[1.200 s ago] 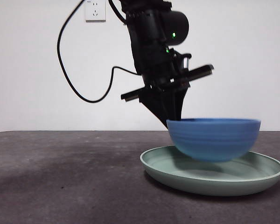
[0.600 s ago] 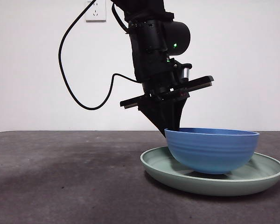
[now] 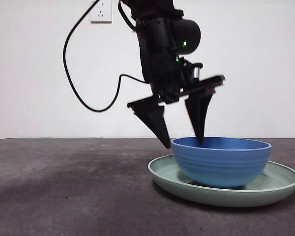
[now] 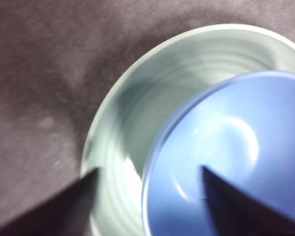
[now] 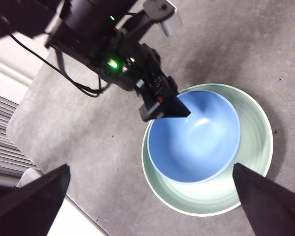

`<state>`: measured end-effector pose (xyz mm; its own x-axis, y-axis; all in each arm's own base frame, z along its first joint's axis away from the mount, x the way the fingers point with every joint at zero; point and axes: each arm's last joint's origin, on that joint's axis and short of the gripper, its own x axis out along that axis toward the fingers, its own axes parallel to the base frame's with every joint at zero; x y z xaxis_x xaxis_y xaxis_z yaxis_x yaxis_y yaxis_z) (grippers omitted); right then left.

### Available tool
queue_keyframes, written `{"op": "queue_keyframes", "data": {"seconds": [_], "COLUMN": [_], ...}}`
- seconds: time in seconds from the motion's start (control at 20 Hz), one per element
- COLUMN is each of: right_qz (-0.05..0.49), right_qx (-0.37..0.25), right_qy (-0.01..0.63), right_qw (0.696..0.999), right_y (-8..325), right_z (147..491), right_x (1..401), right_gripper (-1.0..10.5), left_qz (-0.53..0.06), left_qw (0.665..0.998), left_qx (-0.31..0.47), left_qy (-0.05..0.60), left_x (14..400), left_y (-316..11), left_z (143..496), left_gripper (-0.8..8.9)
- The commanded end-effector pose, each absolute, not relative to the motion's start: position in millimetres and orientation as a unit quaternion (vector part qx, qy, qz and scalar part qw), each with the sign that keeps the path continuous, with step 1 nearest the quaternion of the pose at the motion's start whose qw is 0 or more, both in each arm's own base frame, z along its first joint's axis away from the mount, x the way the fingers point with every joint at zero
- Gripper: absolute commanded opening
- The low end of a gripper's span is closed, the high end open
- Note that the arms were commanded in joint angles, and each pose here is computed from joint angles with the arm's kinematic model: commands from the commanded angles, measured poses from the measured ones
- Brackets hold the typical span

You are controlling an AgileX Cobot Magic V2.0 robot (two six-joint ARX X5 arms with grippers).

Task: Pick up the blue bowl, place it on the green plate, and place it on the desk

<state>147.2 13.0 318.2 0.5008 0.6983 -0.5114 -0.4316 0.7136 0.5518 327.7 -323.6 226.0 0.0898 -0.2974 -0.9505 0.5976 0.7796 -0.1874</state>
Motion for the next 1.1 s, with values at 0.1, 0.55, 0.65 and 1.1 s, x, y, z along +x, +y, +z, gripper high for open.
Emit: {"op": "queue_keyframes", "data": {"seconds": [0.1, 0.55, 0.65, 1.1], "right_qz": [0.339, 0.341, 0.341, 0.341], "right_qx": [0.168, 0.163, 0.163, 0.163], "right_qy": [0.362, 0.36, 0.36, 0.36], "right_qw": [0.852, 0.853, 0.853, 0.853], "right_y": [13, 13, 13, 13], "right_z": [323, 323, 323, 323], "right_x": [149, 149, 149, 149], "right_gripper": [6.2, 6.2, 6.2, 6.2], "left_qz": [-0.304, -0.287, -0.293, -0.286], "left_qw": [0.743, 0.785, 0.804, 0.858], "left_qx": [0.114, 0.142, 0.133, 0.127], "left_qy": [0.585, 0.531, 0.501, 0.406], "left_x": [339, 313, 299, 210], "left_y": [-320, -269, -250, -137], "left_z": [258, 370, 399, 460], "left_gripper": [4.71, 6.26, 6.26, 6.26]}}
